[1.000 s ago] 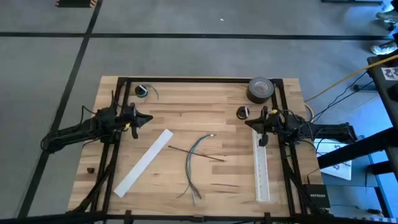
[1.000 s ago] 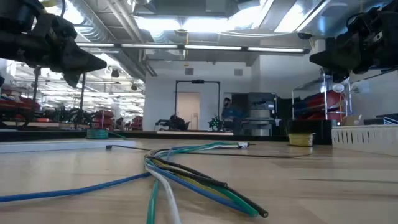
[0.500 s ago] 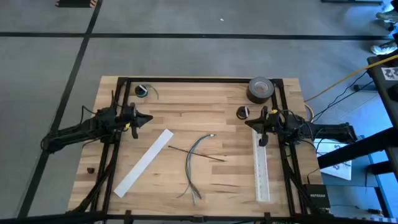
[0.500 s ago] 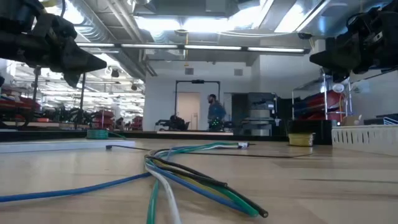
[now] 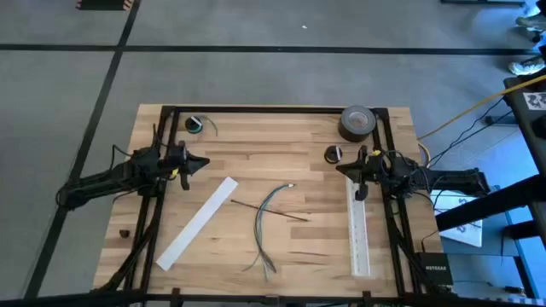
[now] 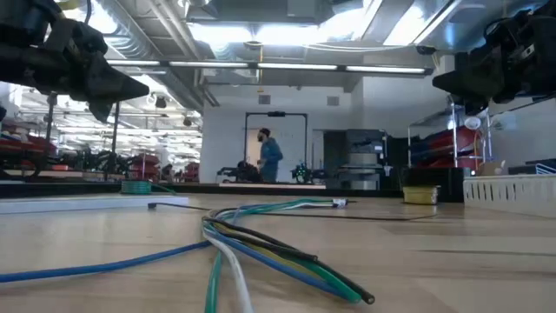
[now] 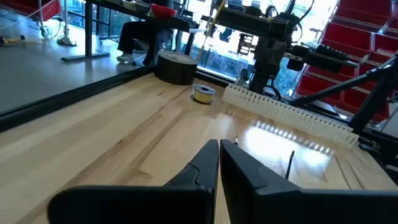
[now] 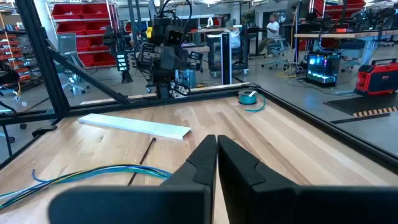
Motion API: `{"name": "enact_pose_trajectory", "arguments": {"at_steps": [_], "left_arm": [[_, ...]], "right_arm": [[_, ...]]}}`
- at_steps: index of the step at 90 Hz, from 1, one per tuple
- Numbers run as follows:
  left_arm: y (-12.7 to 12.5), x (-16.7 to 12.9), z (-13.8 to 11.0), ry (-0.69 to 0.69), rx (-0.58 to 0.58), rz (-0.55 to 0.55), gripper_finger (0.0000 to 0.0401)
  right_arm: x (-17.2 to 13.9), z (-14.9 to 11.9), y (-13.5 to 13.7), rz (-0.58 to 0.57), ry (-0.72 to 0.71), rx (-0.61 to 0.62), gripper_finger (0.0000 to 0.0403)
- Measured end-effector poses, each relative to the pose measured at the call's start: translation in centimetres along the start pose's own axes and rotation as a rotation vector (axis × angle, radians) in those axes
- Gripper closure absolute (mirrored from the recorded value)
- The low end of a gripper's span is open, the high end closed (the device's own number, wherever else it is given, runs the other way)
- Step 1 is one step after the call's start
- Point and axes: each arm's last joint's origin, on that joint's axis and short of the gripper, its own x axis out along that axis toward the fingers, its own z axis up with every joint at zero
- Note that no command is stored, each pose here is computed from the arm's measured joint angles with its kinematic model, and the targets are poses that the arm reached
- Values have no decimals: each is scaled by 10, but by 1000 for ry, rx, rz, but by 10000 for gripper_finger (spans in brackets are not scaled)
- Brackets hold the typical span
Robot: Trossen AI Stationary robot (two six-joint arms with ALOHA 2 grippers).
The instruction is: Ziptie cables
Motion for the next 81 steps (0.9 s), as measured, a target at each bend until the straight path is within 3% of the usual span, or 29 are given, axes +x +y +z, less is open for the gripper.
{"name": "enact_pose_trajectory", "arguments": {"at_steps": [37,50,81], "left_arm": [[0,0,0,-1,0,0,401],[0,0,1,-15,74,1,401],[-5,-3,23,-226,11,-43,401]], "right_arm": [[0,0,0,0,0,0,403],[0,0,0,0,0,0,403],[0,0,0,0,0,0,403]]}}
